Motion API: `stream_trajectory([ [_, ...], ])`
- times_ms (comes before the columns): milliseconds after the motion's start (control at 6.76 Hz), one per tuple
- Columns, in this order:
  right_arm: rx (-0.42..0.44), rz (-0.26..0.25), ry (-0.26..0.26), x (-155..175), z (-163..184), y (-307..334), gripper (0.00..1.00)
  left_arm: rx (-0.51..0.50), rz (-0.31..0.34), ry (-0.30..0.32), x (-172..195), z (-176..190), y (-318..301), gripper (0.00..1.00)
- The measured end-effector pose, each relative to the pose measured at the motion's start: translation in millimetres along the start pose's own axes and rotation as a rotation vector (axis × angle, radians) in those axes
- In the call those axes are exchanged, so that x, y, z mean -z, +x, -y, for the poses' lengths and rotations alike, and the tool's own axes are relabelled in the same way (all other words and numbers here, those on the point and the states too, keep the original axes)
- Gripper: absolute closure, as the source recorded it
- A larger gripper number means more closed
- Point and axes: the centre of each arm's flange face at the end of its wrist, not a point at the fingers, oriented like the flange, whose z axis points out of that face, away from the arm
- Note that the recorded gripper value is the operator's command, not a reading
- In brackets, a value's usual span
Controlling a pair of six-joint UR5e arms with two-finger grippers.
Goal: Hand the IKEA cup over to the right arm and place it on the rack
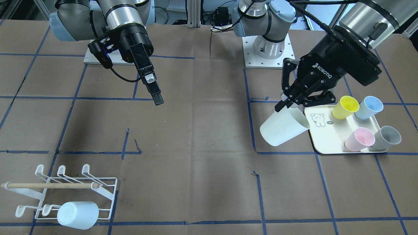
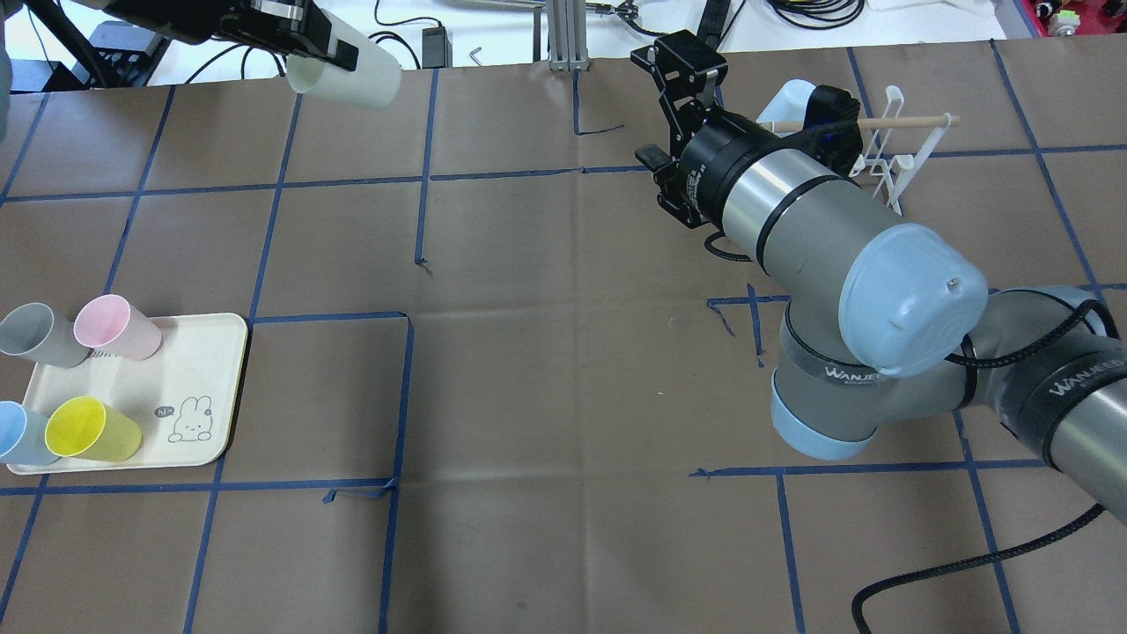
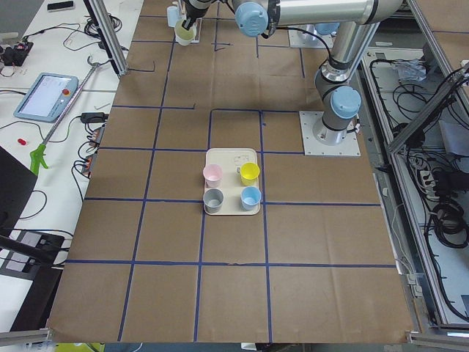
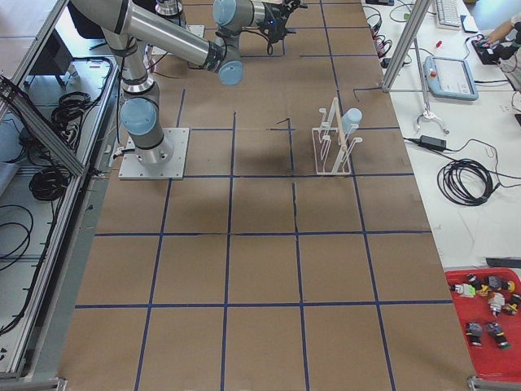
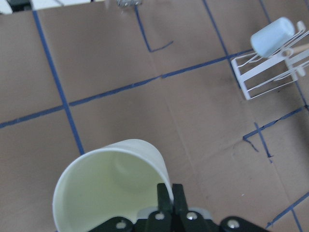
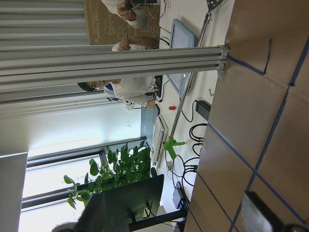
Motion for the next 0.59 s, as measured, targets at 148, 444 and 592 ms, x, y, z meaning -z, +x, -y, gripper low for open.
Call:
stream_trajectory([
  [148, 0.002, -0.003, 0.0, -0.6, 0.2, 0.5, 0.0, -0.062, -0.048, 0.109, -7.0, -6.8, 8.0, 1.0],
  [444, 0.001, -0.009, 0.0, -2.5, 0.7, 2.9, 0.0, -0.184, -0.129, 0.28, -32.8, -32.0, 13.6, 1.0],
  [592, -0.001, -0.018, 0.001, -4.0, 1.2, 4.8, 0.0, -0.248, -0.148, 0.348, -50.9, -53.6, 13.7, 1.0],
])
